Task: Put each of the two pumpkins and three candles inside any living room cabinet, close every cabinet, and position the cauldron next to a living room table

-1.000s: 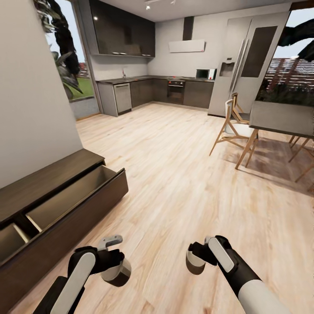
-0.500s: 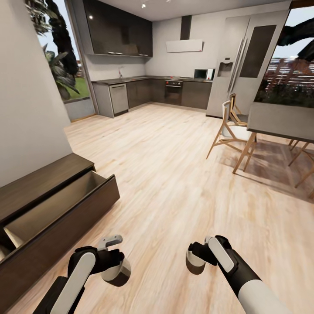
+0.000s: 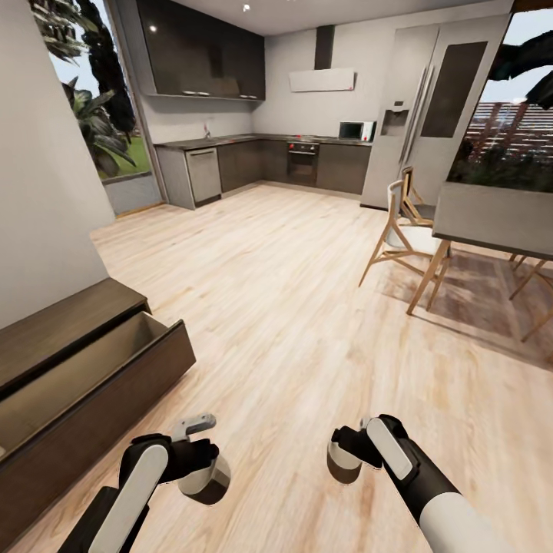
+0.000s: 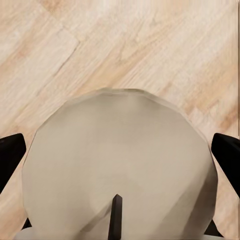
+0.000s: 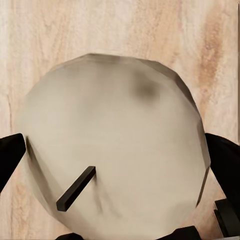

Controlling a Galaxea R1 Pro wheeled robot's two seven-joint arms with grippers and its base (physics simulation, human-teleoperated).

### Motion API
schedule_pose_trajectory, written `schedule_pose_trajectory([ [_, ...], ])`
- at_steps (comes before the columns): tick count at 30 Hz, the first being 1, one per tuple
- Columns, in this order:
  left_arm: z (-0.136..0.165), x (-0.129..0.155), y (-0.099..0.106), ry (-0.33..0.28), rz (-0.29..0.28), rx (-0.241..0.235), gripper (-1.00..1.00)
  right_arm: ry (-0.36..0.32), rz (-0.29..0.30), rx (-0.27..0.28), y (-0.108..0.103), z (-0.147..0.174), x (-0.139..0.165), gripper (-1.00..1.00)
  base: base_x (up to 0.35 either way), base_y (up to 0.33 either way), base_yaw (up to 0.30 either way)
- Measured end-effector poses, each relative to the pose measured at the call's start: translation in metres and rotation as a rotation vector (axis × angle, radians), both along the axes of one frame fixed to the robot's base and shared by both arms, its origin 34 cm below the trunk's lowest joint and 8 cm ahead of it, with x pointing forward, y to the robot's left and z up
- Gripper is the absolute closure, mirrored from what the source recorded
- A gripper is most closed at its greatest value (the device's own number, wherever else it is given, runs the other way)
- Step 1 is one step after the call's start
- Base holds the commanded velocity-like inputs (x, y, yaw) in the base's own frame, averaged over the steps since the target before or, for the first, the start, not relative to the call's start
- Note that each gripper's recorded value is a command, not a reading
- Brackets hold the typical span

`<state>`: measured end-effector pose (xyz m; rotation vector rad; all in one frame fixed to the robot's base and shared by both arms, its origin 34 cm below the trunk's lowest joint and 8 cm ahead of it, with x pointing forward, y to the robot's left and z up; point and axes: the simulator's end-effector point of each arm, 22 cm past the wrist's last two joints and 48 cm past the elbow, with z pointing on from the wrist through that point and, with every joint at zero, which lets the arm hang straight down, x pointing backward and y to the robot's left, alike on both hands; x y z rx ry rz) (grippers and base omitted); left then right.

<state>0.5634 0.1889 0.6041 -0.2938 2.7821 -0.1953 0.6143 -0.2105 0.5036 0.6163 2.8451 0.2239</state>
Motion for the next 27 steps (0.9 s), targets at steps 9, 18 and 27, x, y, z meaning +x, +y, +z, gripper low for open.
schedule_pose_trajectory([
  [9,0.0001,0.0,-0.0004,0.0,0.001,-0.002,1.0,0.0,0.001,0.0,0.0007,0.0001,0.0,1.0,0.275,-0.18,0.196],
  [18,0.0001,-0.0001,-0.0002,0.0,0.001,-0.002,1.0,0.0,0.002,0.0,0.001,0.0001,-0.0001,1.0,0.313,-0.036,0.29],
  [27,-0.0005,-0.0004,0.0001,0.002,0.002,-0.002,1.0,0.0,0.002,0.001,0.002,0.0,-0.0001,1.0,0.267,-0.001,0.292],
])
